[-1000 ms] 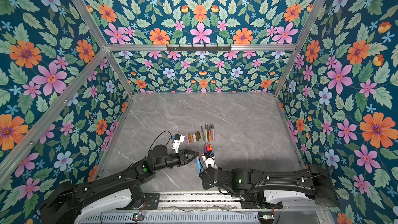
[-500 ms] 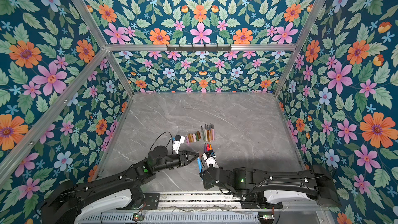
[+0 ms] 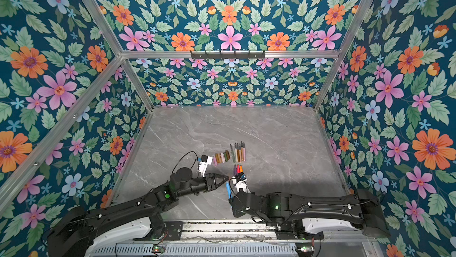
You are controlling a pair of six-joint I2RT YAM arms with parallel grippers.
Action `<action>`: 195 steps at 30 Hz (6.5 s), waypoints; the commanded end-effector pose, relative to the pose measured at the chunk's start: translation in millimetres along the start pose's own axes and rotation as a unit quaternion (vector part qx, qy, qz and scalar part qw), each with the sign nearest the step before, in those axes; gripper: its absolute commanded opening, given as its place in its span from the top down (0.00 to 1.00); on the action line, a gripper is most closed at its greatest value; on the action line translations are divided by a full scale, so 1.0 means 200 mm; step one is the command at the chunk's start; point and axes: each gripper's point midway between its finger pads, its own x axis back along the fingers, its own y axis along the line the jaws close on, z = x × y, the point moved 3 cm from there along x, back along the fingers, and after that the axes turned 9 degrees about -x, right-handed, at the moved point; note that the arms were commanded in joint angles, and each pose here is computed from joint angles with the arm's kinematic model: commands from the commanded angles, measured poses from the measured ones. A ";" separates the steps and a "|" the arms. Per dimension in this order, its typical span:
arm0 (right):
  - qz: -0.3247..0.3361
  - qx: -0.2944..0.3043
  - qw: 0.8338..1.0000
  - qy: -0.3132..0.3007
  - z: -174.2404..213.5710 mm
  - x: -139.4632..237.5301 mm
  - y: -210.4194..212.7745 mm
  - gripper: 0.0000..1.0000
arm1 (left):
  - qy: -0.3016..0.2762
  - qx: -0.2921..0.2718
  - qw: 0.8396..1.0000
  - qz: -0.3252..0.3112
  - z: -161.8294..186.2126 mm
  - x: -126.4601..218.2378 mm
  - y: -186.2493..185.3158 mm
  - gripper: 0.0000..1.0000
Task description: Open the pen caps
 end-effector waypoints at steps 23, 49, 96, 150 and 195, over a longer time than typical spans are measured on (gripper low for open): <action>-0.083 -0.030 0.994 -0.070 -0.06 0.17 -0.09 0.55 | -0.013 -0.007 0.999 0.043 0.01 0.02 -0.06 1.00; -0.115 -0.015 0.992 -0.058 -0.04 0.16 -0.02 1.00 | 0.000 -0.021 0.997 0.077 0.04 -0.03 -0.17 1.00; 0.115 -0.049 0.988 -0.087 0.08 0.32 -0.78 1.00 | 0.049 -0.007 0.975 -0.218 0.09 0.02 0.62 1.00; 0.113 -0.050 0.989 -0.084 0.08 0.31 -0.78 1.00 | 0.035 0.017 0.974 -0.224 0.06 -0.06 0.70 0.79; 0.113 -0.049 0.989 -0.084 0.08 0.31 -0.78 1.00 | 0.028 0.038 0.980 -0.193 0.06 -0.09 0.67 0.61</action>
